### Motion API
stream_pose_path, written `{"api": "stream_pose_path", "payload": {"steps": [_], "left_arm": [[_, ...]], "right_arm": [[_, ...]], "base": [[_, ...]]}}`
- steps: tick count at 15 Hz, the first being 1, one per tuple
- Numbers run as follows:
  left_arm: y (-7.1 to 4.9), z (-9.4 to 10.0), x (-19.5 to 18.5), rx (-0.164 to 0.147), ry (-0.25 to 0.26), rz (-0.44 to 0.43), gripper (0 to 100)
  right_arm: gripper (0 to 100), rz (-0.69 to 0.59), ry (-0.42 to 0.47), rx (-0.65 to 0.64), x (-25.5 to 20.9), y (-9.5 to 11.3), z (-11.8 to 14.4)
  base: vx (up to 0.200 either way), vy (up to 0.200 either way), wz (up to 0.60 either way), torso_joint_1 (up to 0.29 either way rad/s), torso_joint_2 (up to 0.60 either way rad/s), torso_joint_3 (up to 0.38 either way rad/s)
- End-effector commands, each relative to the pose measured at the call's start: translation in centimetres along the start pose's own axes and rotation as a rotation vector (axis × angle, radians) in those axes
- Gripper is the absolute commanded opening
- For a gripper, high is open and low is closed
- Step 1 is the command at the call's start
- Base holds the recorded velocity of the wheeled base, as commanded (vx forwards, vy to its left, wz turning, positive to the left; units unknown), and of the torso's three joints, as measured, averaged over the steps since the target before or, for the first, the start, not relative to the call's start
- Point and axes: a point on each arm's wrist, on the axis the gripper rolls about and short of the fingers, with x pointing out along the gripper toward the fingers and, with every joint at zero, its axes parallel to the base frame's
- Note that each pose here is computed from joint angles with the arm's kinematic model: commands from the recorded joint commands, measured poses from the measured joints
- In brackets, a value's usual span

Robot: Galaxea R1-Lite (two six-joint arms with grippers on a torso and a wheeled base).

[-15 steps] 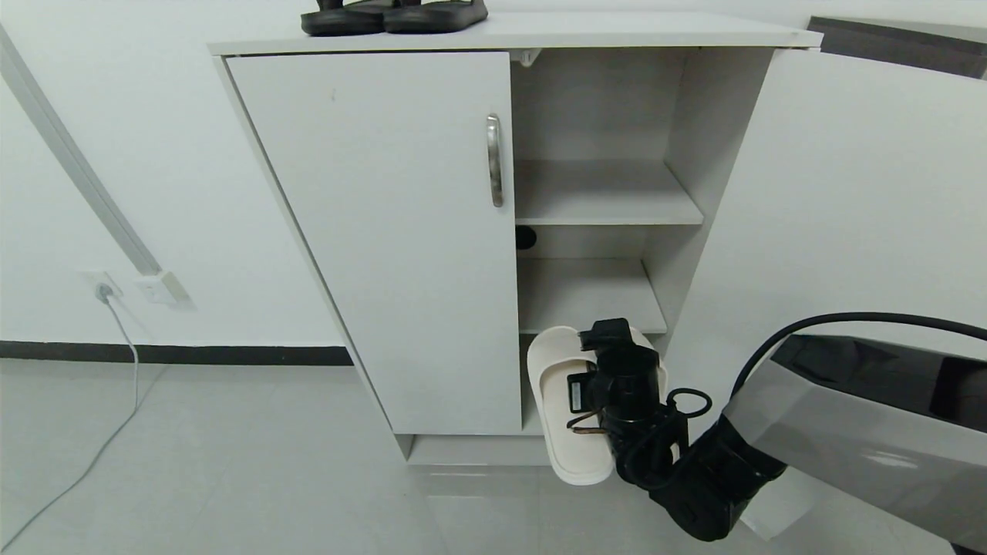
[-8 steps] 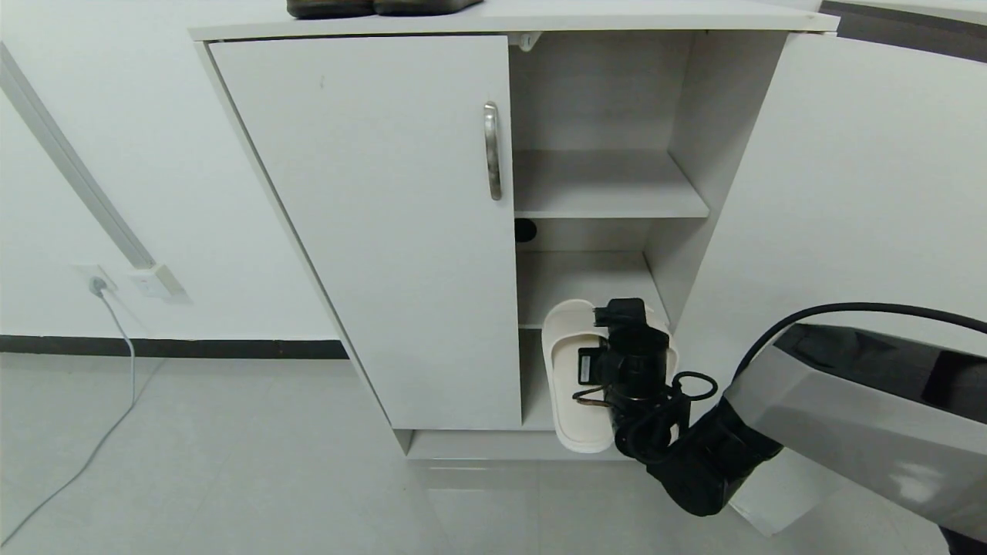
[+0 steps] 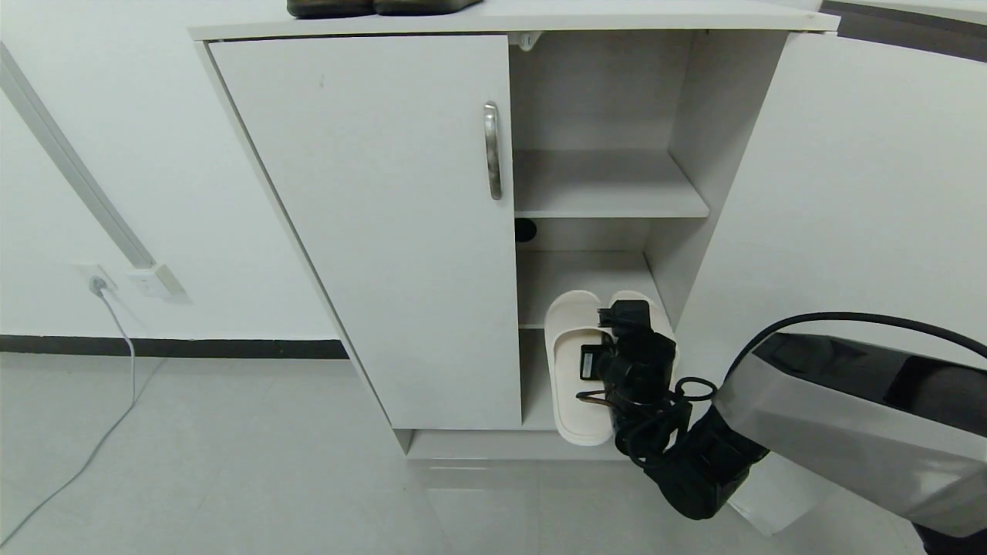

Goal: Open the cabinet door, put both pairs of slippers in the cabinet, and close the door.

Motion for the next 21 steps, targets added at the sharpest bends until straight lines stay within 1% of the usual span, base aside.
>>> {"api": "stream_pose_path", "payload": {"steps": [1, 10, 16, 17, 21], "left_arm": [[0.0, 0.0, 0.0, 0.000, 0.002, 0.000, 0], [0.0, 0.0, 0.0, -0.002, 0.002, 0.000, 0], [0.0, 0.0, 0.0, 0.000, 0.002, 0.000, 0], [0.0, 0.0, 0.0, 0.000, 0.001, 0.000, 0], [0.0, 0.0, 0.0, -0.002, 0.001, 0.000, 0]], "right_arm": [[0, -0.003, 0.031, -0.022, 0.1, -0.1, -1.6], [0, -0.009, 0.038, -0.027, 0.3, -0.3, -2.0], [0, -0.015, 0.029, -0.025, 0.5, -0.4, -1.5], [0, -0.015, 0.022, -0.022, 0.5, -0.5, -1.1], [0, -0.023, 0.031, -0.028, 1.2, -1.4, -1.0]], "base": [[0.000, 0.000, 0.00, 0.000, 0.00, 0.000], [0.000, 0.000, 0.00, 0.000, 0.00, 0.000], [0.200, 0.000, 0.00, 0.002, 0.00, 0.002], [0.000, 0.000, 0.00, 0.000, 0.00, 0.000], [0.000, 0.000, 0.00, 0.000, 0.00, 0.000]]}}
